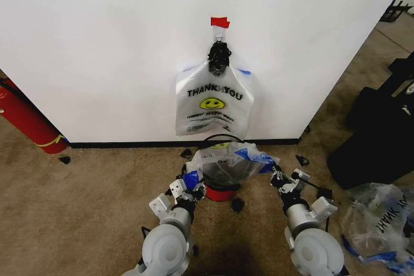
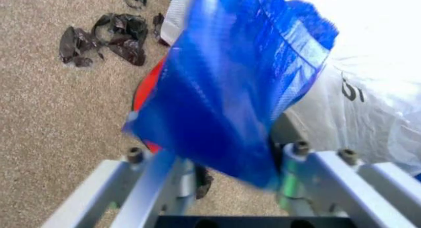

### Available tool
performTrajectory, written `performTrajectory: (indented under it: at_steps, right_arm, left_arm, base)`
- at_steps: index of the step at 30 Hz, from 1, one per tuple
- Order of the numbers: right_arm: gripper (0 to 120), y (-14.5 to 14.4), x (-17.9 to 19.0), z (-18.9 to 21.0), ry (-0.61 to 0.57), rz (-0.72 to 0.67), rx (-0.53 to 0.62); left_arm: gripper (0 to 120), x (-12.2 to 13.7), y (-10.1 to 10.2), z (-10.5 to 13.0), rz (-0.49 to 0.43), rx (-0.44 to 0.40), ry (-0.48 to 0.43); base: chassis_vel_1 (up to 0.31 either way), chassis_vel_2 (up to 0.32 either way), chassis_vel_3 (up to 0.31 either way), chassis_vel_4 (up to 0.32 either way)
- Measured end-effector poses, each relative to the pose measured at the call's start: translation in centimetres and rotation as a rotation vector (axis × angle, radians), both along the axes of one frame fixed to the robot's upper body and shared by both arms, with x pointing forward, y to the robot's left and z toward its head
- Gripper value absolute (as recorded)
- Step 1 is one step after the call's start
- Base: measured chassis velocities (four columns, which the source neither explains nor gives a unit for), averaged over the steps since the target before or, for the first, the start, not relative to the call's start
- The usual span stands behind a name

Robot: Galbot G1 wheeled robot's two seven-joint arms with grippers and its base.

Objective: Pick up the garbage bag from the wall and place it over the trash bin.

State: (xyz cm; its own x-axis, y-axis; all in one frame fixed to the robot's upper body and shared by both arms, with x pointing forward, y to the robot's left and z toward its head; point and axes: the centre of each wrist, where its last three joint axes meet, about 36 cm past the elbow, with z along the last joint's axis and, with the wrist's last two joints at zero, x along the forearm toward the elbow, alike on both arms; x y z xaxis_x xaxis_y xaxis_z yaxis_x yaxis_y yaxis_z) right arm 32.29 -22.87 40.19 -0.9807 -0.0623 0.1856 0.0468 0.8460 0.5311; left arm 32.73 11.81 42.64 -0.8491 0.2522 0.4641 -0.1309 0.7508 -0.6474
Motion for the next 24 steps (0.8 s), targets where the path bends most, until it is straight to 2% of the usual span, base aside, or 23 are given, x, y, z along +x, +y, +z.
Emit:
performTrajectory:
  at_steps: [2,3,5,7,18,24]
  right_arm:
    - [0,0.0,0.0,0.0,0.001,-0.001,0.0]
    - [0,0.0,0.0,-0.1,0.002,-0.002,0.0]
    - [0,0.0,0.0,-0.2,0.007,-0.004,0.001]
    - [0,0.0,0.0,-0.4,0.014,-0.01,0.001]
    - [0,-1.1,-0.1,-0.3,0.12,-0.058,-0.031]
    - [0,-1.2,-0.1,0.5,0.208,-0.065,-0.062]
  left_arm:
    - [22,0.0,0.0,0.0,-0.001,-0.001,0.0]
    - [12,0.0,0.0,0.0,-0.001,-0.003,0.0]
    - [4,0.0,0.0,0.1,-0.003,-0.005,0.001]
    - [0,-0.1,0.1,0.3,-0.009,-0.004,-0.002]
    - [0,-2.2,1.1,1.9,-0.063,0.017,0.0]
    - [0,-3.5,0.6,3.2,-0.108,0.008,0.01]
  base:
    - [0.0,0.0,0.0,0.0]
    - [0.0,0.0,0.0,0.0]
    - [0.0,0.0,0.0,0.0]
    - [0.0,0.0,0.0,0.0]
    - [0.0,0.0,0.0,0.0]
    - [0.0,0.0,0.0,0.0]
